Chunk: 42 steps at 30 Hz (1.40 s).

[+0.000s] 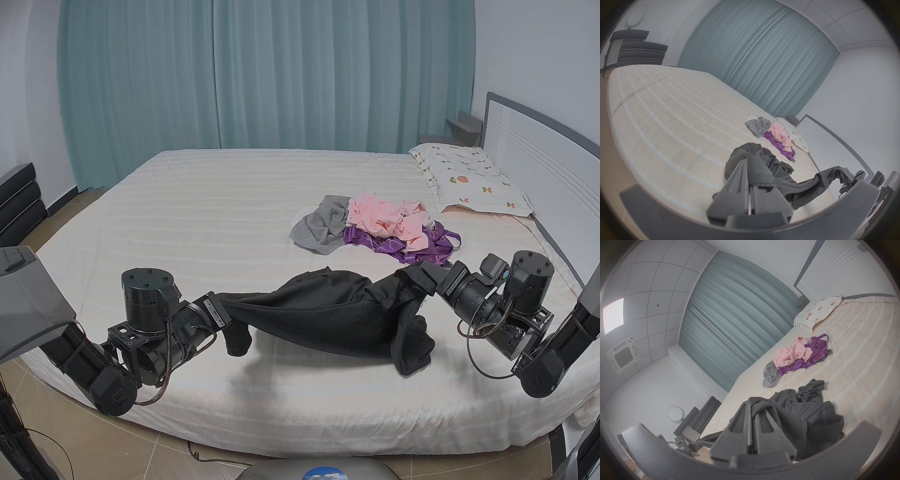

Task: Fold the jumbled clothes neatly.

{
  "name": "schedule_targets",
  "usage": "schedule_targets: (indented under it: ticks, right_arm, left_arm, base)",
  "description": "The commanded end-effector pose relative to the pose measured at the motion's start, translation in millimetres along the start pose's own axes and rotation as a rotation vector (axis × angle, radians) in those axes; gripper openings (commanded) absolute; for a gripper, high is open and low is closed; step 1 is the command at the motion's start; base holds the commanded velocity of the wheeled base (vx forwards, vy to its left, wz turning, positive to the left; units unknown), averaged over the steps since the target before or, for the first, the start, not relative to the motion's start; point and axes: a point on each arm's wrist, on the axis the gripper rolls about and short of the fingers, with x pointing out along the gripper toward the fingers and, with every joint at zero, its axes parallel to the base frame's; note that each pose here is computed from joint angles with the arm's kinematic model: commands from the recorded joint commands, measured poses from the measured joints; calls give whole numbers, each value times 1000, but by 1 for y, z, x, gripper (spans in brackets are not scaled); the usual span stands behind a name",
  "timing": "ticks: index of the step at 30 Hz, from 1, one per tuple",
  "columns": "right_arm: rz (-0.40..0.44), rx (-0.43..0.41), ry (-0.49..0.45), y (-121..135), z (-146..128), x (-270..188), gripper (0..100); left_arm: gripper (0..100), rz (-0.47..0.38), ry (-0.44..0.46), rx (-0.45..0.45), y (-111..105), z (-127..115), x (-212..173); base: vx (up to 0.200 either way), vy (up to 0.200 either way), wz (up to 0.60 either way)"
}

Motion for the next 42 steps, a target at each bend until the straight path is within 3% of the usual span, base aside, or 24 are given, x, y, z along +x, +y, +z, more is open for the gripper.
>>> schedule_targets:
  ticks: [1,16,42]
  right_arm:
    - [-2,-1,3,-1,-1,1,0]
    - [-19,4,-41,1,3,2,0]
    - [91,27,-106,22,12,-6,0]
  left_arm:
    - [0,-5,-8,-2,-1,2,-1]
    - [0,-2,-21,-4,-1,5,-2]
    - [0,-3,-69,-9,-2,17,-4]
  base:
    - [0,200,0]
    - [0,200,0]
    - [0,200,0]
